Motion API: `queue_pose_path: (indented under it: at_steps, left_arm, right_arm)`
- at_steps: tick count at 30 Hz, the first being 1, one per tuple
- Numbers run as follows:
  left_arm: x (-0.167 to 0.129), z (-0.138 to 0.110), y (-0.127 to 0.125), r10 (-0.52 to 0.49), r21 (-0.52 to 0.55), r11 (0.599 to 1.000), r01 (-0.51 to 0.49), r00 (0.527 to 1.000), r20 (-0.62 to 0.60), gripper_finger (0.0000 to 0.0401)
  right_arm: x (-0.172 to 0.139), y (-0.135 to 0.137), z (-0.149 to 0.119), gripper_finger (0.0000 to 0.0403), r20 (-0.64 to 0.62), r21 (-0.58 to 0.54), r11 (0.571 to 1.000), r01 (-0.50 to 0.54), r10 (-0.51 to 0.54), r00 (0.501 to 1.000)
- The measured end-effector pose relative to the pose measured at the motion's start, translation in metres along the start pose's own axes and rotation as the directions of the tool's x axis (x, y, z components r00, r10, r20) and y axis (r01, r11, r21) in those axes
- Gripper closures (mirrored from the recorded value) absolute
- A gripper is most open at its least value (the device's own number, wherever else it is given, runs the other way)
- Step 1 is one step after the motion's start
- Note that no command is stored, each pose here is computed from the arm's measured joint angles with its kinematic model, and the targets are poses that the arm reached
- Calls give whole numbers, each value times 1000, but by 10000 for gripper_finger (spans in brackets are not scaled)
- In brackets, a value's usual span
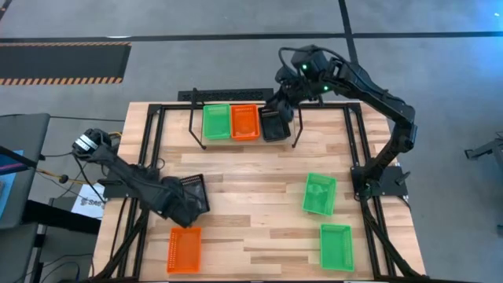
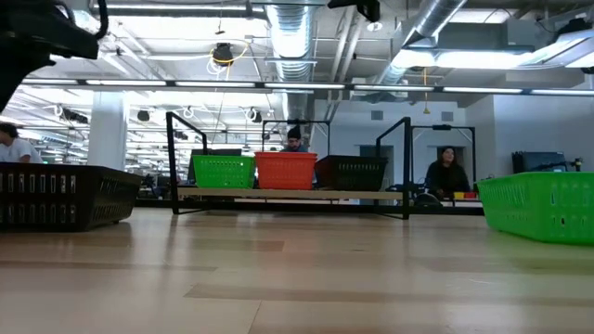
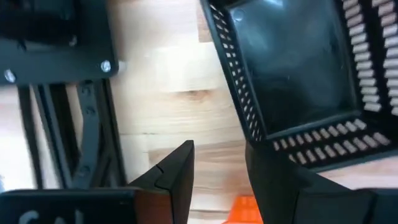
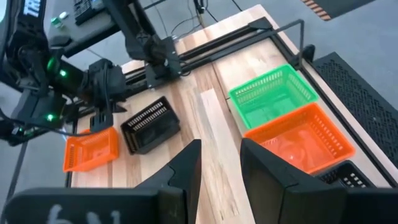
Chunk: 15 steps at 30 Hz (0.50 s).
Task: Stack baskets on shelf by color
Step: Stack the black bin on top of the black bin on the shelf
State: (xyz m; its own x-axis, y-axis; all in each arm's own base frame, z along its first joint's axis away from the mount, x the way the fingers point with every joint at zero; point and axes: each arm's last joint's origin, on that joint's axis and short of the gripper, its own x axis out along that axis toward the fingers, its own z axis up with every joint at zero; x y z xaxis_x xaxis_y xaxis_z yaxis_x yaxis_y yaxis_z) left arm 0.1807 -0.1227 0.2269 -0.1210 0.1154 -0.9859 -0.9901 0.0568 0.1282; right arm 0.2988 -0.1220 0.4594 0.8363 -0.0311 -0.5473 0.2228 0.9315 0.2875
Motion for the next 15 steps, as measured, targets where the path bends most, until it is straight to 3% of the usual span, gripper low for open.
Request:
queue_pose_path:
  at_steps: [4,10,15]
  left_arm:
    - [0,-3,-1,-45,-106,993,49,998,34,269]
    - [-1,1,-5,-131,-143,978,150,982,136,269]
    - [6,2,-3,-91,-155,982,108,990,112,269]
  right_arm:
    - [1,3,0,275,-2,-21,1000,-8,8,1000]
    - [1,2,0,274,0,-23,1000,-5,5,1000]
    - [1,2,0,275,0,-23,1000,-5,5,1000]
